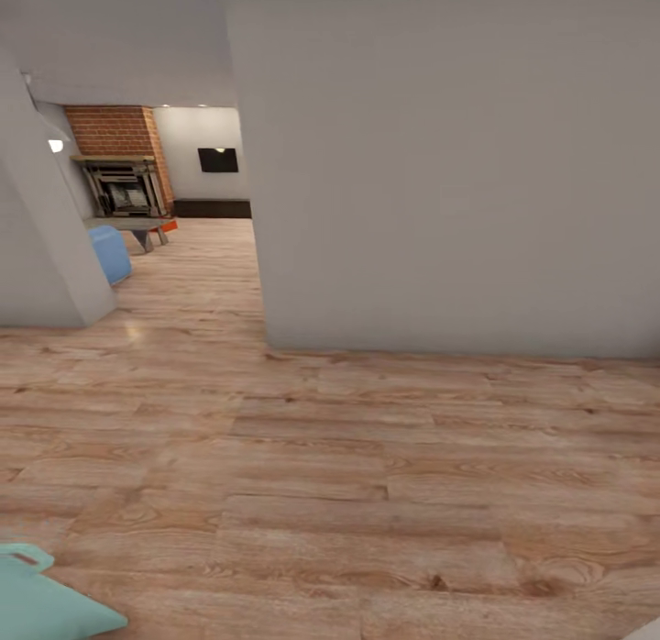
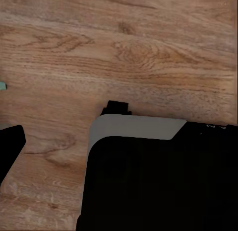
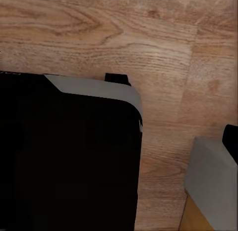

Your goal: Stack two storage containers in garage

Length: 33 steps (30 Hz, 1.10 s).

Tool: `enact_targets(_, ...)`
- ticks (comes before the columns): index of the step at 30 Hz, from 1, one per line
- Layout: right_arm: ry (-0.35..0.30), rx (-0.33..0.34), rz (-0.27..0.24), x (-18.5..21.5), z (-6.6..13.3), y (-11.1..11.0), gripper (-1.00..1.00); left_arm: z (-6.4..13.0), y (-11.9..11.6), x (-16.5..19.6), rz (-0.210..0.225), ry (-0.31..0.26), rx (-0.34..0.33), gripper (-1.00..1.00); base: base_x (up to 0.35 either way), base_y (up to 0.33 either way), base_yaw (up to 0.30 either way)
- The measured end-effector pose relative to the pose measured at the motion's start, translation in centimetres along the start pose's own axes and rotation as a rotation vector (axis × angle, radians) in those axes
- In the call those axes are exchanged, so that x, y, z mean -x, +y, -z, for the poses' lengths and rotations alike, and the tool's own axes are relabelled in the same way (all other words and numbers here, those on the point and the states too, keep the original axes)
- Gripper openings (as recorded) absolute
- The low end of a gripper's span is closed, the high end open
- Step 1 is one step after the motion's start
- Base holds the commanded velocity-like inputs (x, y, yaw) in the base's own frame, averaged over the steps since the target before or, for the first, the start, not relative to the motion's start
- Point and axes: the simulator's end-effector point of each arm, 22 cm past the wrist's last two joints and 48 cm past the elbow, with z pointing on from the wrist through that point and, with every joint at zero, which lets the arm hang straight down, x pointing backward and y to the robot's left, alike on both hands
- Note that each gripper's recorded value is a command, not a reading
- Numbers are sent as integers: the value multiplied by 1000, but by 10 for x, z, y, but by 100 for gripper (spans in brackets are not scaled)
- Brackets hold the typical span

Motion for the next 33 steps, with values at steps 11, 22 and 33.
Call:
enact_targets(11, 0, 0, 0, 0, 0, 0, 100, 0, 0, 0, 0, 0, 0, 100, 323, 0, 1)
enact_targets(22, 2, 2, 1, -1, 0, 0, 100, 0, 0, 0, 0, 0, 0, 100, 323, 0, 0)
enact_targets(33, 2, 2, -1, 0, 0, 1, 100, 0, 0, 0, 0, 0, -1, 100, 323, 0, 0)
